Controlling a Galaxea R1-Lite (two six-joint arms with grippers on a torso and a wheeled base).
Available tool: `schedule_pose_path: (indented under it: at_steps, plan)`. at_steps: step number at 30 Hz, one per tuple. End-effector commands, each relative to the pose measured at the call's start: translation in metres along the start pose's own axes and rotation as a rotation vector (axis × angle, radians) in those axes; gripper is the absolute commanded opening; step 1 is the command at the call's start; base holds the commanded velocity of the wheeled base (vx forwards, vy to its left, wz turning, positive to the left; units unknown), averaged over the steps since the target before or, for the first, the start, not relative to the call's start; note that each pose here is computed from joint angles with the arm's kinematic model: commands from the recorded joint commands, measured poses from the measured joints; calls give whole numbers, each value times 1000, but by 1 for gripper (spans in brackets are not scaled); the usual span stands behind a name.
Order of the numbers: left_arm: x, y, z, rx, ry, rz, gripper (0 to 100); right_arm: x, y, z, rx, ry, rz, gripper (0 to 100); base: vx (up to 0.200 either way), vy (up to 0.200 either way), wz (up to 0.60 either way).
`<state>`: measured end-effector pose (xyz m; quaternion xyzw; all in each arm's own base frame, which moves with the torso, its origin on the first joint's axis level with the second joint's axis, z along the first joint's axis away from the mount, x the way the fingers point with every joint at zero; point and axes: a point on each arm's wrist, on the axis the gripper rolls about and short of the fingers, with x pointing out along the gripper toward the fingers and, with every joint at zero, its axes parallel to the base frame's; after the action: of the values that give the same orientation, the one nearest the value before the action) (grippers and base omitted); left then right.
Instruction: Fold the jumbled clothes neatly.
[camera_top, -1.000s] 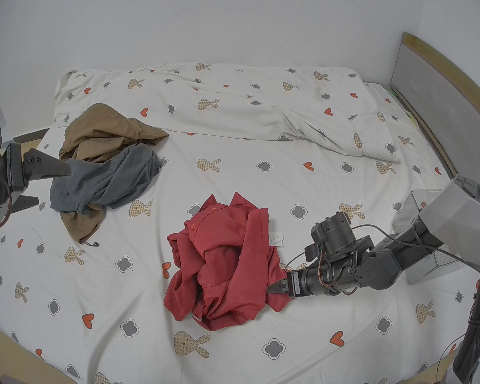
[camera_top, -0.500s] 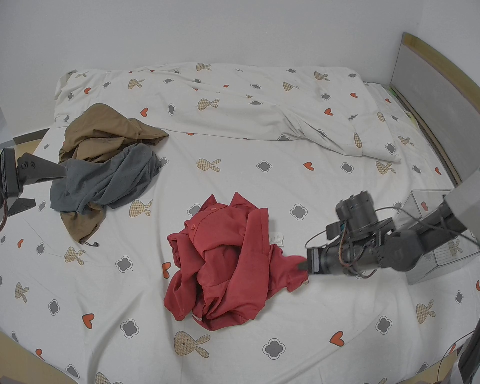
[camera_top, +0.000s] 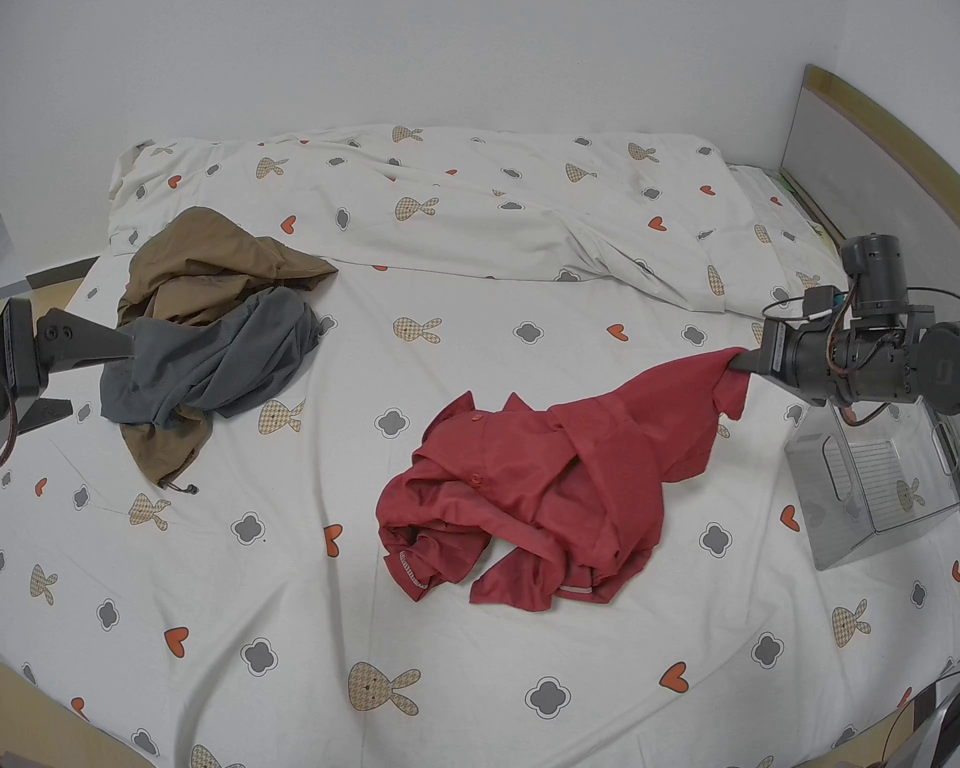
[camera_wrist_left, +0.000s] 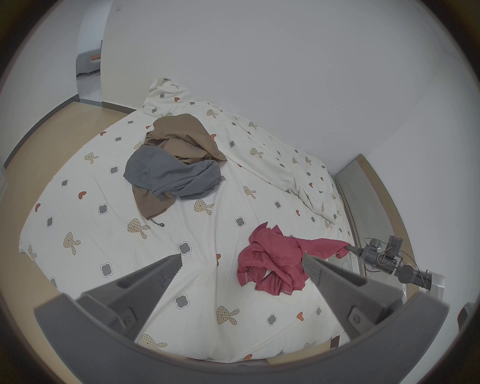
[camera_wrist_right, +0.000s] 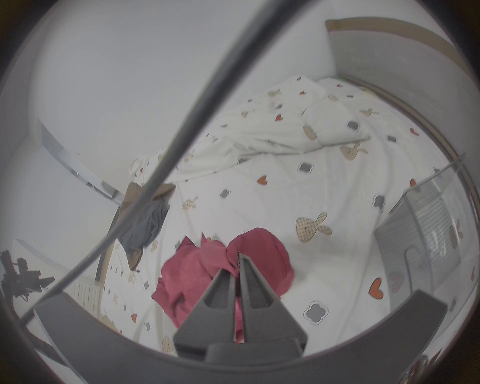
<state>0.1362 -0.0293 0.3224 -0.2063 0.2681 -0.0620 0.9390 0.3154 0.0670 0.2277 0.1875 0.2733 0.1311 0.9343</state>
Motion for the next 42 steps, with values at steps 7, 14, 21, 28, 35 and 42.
schedule_pose_path:
  at_steps: [7,14,21,28,35,42]
  plan:
    - [3,1,-1,-1,12,6,100,0,-16,12,17,-37,-44,0,0,0,0]
    - [8,2,-3,-1,28,14,100,3,-33,20,25,-60,-85,100,0,0,0]
    - [12,2,-3,-1,39,18,100,2,-35,-6,26,23,-89,100,0,0,0]
    - [15,3,-4,-1,50,22,100,10,7,-72,-58,232,8,100,0,0,0]
    - [15,3,-4,-1,50,22,100,42,18,-99,-88,353,22,100,0,0,0]
    - [15,3,-5,0,55,23,100,84,10,-124,-112,414,-86,100,0,0,0]
